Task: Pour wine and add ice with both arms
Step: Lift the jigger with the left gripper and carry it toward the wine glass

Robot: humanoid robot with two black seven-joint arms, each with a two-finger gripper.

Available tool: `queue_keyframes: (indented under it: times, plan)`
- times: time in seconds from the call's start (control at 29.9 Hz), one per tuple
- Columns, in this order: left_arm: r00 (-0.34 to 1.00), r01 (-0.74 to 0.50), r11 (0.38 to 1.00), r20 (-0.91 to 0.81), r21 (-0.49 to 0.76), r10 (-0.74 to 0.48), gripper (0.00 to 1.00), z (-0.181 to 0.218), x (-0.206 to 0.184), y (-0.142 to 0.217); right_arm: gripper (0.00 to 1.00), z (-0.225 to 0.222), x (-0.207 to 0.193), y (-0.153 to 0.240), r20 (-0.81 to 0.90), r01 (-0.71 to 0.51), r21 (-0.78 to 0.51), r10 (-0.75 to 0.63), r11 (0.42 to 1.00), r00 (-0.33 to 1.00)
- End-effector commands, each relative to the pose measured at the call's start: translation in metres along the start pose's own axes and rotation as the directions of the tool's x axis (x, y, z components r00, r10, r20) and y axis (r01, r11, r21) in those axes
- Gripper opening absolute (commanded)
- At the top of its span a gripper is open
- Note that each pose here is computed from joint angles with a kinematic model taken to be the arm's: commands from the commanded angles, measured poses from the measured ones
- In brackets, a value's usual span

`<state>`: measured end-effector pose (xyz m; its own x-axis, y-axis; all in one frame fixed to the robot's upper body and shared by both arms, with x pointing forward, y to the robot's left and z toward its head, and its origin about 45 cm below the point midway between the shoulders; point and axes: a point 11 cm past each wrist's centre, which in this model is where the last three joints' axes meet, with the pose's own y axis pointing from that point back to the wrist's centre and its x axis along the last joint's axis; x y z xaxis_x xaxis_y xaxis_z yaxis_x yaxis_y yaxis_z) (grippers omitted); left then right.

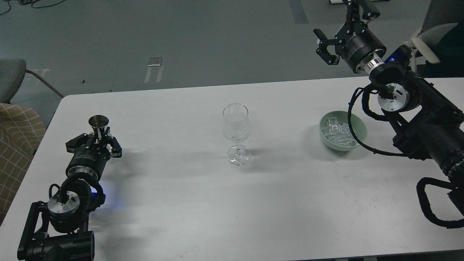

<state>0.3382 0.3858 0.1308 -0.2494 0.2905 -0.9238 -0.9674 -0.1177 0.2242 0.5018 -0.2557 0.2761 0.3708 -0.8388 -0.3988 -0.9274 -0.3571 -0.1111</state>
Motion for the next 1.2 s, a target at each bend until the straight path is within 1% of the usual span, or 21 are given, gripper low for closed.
queue_keyframes:
  times: [0.0, 0.13, 0.3, 0.33, 0.5, 0.7, 0.9, 1.17]
  plan:
    - [1.0, 0.022, 1.0, -0.012, 0.009, -0.022, 0.0, -0.003, -0.009, 0.0, 1.0, 0.005, 0.0, -0.001, 0.0, -0.011, -0.012, 0.011, 1.0, 1.0]
    - [0.999, 0.034, 0.999, -0.017, 0.024, -0.034, 0.0, -0.009, -0.018, -0.001, 1.0, 0.002, -0.001, -0.003, -0.004, -0.008, -0.006, 0.008, 1.0, 1.0]
    - [0.997, 0.072, 0.996, -0.006, 0.044, -0.072, 0.0, -0.011, -0.044, 0.001, 1.0, -0.004, 0.001, -0.003, -0.011, -0.011, 0.001, 0.011, 1.0, 1.0]
    - [0.997, 0.072, 0.996, -0.006, 0.044, -0.072, 0.0, -0.011, -0.044, 0.001, 1.0, -0.004, 0.001, -0.003, -0.011, -0.011, 0.001, 0.011, 1.0, 1.0]
    - [0.995, 0.097, 0.991, 0.02, 0.092, -0.099, 0.0, -0.026, -0.061, 0.004, 1.0, -0.004, 0.001, -0.003, -0.013, -0.011, 0.001, 0.011, 1.0, 1.0]
    - [0.993, 0.11, 0.986, 0.032, 0.124, -0.115, 0.0, -0.032, -0.078, 0.013, 1.0, -0.004, 0.001, -0.003, -0.012, -0.012, 0.002, 0.012, 1.0, 1.0]
    - [0.991, 0.11, 0.978, 0.056, 0.176, -0.122, 0.0, -0.05, -0.09, 0.025, 1.0, -0.004, 0.002, -0.003, -0.013, -0.019, 0.002, 0.019, 1.0, 1.0]
    - [0.988, 0.106, 0.966, 0.082, 0.238, -0.129, 0.0, -0.07, -0.094, 0.044, 1.0, -0.005, 0.005, -0.001, -0.017, -0.028, 0.001, 0.028, 1.0, 0.999]
